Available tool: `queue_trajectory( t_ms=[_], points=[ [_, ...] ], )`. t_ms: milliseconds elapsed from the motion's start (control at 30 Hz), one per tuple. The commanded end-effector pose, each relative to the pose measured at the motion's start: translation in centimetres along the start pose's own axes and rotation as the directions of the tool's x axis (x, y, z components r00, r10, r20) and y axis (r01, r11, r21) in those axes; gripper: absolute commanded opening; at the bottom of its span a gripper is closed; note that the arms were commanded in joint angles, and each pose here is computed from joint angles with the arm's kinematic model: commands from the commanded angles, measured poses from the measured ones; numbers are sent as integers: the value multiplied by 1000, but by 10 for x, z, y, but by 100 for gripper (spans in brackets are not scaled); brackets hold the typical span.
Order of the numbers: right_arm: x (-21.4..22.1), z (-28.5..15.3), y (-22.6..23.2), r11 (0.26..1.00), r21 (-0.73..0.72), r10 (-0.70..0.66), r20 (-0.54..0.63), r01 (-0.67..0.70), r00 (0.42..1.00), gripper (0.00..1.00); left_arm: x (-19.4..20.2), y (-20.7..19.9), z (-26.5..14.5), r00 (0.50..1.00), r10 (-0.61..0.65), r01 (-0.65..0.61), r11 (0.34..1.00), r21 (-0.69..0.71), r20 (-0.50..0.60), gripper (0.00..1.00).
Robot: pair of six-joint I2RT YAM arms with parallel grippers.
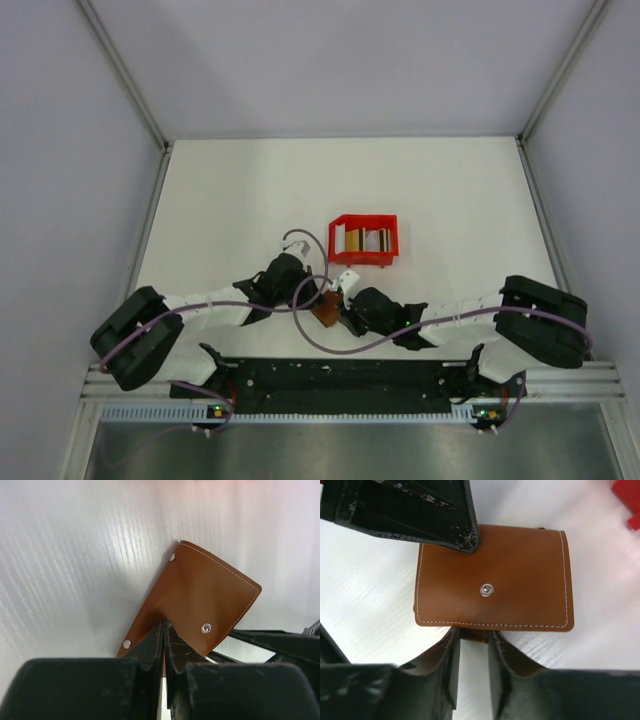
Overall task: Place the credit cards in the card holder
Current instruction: Close the card holder at the center of the board.
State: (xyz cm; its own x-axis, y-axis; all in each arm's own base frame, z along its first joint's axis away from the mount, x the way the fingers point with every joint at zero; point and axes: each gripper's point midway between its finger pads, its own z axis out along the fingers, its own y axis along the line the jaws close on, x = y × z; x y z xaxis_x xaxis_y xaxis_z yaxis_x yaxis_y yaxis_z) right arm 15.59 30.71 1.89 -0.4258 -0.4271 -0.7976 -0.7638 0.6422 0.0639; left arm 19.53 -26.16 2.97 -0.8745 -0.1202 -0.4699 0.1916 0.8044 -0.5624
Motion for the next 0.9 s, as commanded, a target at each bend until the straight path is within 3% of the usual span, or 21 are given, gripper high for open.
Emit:
queue_trajectory(
  t_ms=[0, 133, 433, 700, 867],
  points=[
    [-6, 13, 0, 999, 40, 11, -3, -11, 1000, 15, 24, 19, 1, 996, 10, -16, 998, -61, -83, 4],
    [-8, 9, -3, 998, 56, 14, 4, -14, 1000, 1, 23, 23, 0, 997, 3, -9, 996, -86, -76, 4],
    [-44, -36, 15, 995, -104, 17, 193, 4, 981, 0, -8, 33, -6, 1000, 21, -20, 973, -228, -1, 8],
    [-51, -45, 9, 996, -86, -2, 248, 24, 969, 0, -16, 11, 0, 999, 51, -51, 990, -135, -3, 8],
    [-54, -43, 7, 997, -72, 5, 269, 15, 963, 0, -13, -12, 1, 996, 93, -93, 996, 2, -15, 7]
  ],
)
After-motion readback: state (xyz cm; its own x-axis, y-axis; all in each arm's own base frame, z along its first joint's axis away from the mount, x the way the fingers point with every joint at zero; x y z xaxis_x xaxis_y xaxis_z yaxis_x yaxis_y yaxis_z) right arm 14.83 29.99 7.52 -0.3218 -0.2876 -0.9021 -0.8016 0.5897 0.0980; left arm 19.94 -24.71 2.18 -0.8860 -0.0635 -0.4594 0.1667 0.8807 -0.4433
